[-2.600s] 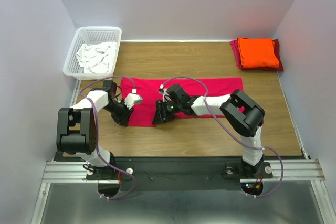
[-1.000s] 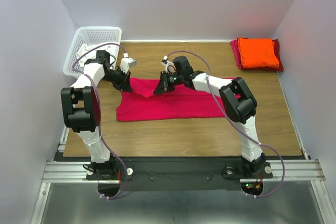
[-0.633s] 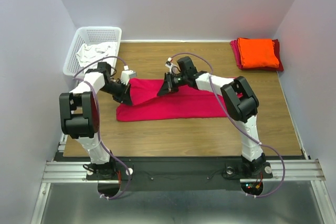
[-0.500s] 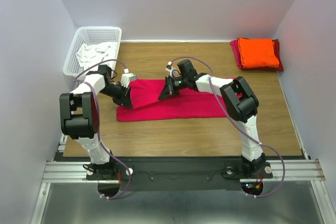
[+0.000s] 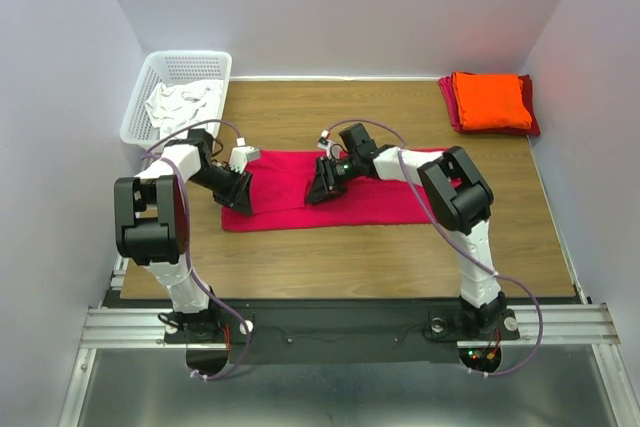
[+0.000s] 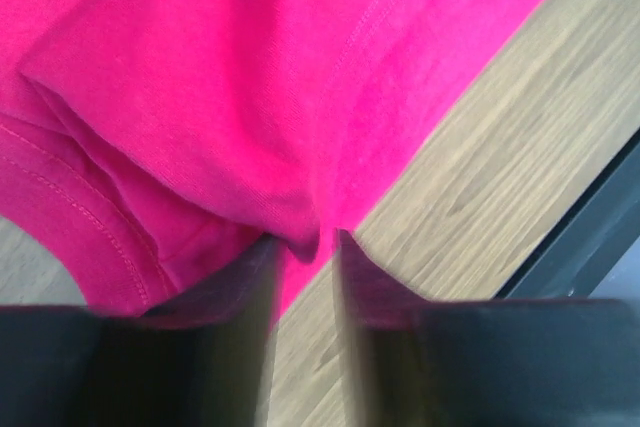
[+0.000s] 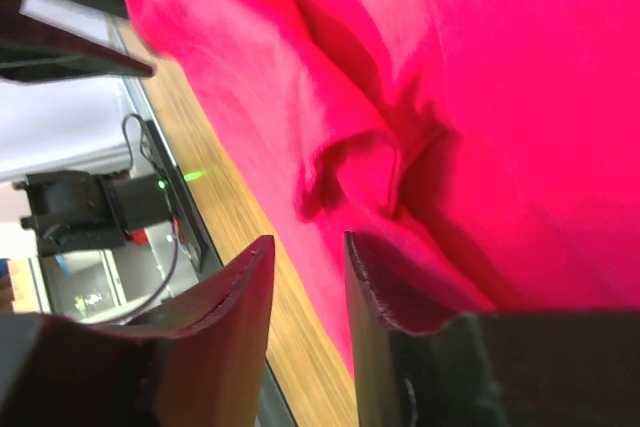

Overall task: Fold and stack the t-shirts
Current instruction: Fold the tshirt

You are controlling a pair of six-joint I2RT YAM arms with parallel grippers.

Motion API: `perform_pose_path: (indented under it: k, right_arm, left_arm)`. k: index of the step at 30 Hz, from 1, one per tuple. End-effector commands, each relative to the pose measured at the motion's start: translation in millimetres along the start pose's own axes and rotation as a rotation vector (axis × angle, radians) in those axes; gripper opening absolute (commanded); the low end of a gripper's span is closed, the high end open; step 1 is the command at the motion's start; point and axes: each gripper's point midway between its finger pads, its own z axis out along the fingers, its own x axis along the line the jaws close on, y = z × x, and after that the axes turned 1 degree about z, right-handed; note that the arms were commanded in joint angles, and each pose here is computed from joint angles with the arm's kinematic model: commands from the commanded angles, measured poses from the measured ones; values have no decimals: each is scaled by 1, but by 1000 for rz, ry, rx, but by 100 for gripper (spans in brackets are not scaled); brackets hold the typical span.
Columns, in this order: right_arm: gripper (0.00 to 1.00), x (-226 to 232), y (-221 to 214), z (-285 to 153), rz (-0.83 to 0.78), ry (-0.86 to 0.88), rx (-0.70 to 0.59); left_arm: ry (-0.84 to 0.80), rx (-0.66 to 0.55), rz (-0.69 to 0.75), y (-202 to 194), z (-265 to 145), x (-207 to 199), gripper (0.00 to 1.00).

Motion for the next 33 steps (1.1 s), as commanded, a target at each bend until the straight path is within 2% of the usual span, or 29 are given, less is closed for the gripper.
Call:
perform_pose_path:
  k: [1,7,16,21,27,31,33]
  right_arm:
    - [41,44,15,-26,-158,20,-40]
    - [37,64,33,-41,-297,-5,-96]
    - [32,61,49,-12,-285,20,-71]
    - [30,19,50,12,-244,-43,-52]
    - [30,-22,58,11,-269,-159,-84]
    - [29,-32,64,3,-316,-223,-110]
    - [32,-11,69,-13,-333,-191,-134]
  left_arm:
    - [-13,-31,56,11,-24,-13,48]
    - [36,-133,124,40,-46,-18,45]
    - [-6,-256,82,70,-31,-8,34]
    - [20,-249,1,68,-8,17,33]
    - [158,-187,-64,58,9,59,31]
    - [221,-171,-89,63,11,80,30]
    - [241,-194,-79,77,2,82,31]
